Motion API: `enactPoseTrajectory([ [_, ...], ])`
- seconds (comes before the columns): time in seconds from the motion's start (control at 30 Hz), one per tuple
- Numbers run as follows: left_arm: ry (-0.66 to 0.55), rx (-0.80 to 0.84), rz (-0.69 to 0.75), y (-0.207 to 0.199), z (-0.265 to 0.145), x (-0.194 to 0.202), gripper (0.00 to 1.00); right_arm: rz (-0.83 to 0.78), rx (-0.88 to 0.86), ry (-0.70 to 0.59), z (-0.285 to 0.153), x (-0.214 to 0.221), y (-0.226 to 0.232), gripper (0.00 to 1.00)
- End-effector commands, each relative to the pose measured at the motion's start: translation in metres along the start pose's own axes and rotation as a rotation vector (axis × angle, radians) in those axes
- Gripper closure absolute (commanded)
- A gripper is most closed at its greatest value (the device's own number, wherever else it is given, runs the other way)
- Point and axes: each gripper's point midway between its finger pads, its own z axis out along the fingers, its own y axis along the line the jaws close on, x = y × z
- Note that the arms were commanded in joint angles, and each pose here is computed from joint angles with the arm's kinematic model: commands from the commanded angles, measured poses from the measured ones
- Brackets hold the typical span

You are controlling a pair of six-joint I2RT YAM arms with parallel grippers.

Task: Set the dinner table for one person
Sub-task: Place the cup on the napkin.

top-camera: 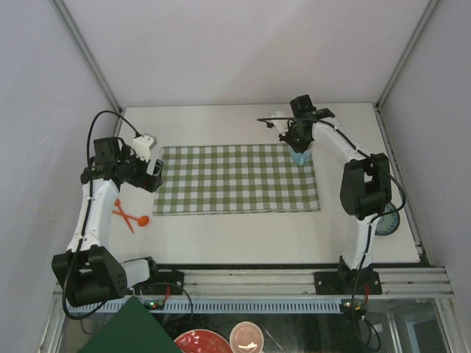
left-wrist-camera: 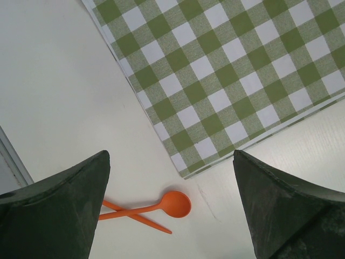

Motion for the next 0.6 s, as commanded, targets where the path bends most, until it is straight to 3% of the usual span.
enactPoseTrajectory([
  [0.0,-0.015,-0.011,0.022,0.002,-0.001,0.001,0.0,-0.059,-0.015,-0.034,-0.011,-0.009,0.014,1.0],
  [0.57,-0.012,-0.01,0.018,0.002,-0.001,0.002,0.0,-0.071,0.01,-0.034,-0.023,-0.005,0.011,1.0],
])
